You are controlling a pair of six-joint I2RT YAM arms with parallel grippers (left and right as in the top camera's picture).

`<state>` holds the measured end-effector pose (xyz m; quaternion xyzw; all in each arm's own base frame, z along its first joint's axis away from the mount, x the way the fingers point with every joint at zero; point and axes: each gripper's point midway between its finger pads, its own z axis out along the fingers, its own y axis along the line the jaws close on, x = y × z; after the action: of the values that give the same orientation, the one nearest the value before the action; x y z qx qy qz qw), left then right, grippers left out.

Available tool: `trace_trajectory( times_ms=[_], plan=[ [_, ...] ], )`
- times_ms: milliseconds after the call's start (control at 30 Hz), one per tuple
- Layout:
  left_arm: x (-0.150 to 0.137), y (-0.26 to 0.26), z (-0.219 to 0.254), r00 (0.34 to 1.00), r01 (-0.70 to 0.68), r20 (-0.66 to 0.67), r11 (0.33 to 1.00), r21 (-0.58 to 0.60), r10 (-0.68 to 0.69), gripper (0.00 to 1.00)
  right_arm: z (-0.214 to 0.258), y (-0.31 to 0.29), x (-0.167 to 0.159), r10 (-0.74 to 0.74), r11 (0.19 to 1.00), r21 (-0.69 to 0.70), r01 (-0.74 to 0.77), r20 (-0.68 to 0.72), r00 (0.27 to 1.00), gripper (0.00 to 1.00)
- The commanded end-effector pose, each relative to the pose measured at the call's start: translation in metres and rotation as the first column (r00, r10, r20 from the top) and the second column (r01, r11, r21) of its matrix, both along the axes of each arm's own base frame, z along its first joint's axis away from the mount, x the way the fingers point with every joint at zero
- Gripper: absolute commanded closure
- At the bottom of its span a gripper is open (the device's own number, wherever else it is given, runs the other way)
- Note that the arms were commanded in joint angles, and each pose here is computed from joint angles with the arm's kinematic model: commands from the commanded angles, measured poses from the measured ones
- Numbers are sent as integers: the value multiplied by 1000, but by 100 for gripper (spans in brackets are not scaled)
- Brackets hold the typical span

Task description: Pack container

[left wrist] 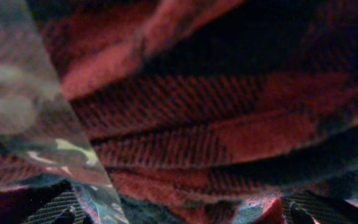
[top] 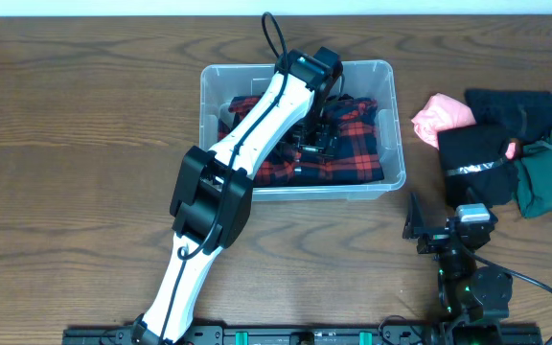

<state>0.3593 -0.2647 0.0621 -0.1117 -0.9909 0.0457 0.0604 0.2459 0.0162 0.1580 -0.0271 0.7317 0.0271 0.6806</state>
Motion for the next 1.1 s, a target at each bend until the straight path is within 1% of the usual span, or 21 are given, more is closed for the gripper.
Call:
trace_trajectory(
  times_ms=[0,200,300,467,600,733,833,933,1067],
  plan=[
    [-5,4,-40,997,-22,-78,999,47,25,2,-1,-4,0,-16,1000,2,16,0,1000,1],
    [-3,2,-31,998,-22,-59,999,34,24,2,-1,-4,0,-17,1000,2,17,0,1000,1],
    [1,0,-19,999,-24,-31,1000,15,24,2,-1,-4,0,-16,1000,2,16,0,1000,1],
    [11,-4,23,998,-21,62,999,-39,24,2,-1,-4,0,-16,1000,2,16,0,1000,1],
    [22,1,72,982,-25,184,997,-79,39,2,-1,-4,0,-16,1000,2,16,0,1000,1],
    [26,23,132,945,-47,318,993,-109,80,2,-1,-4,0,-16,1000,2,16,0,1000,1],
    [20,46,174,915,-62,389,989,-134,110,2,-1,-4,0,-17,1000,2,17,0,1000,1],
    [8,84,215,877,-106,456,986,-127,153,2,-1,-4,0,-16,1000,2,16,0,1000,1],
    [-17,152,261,806,-226,546,971,-73,229,2,-1,-4,0,-16,1000,2,16,0,1000,1]
  ],
)
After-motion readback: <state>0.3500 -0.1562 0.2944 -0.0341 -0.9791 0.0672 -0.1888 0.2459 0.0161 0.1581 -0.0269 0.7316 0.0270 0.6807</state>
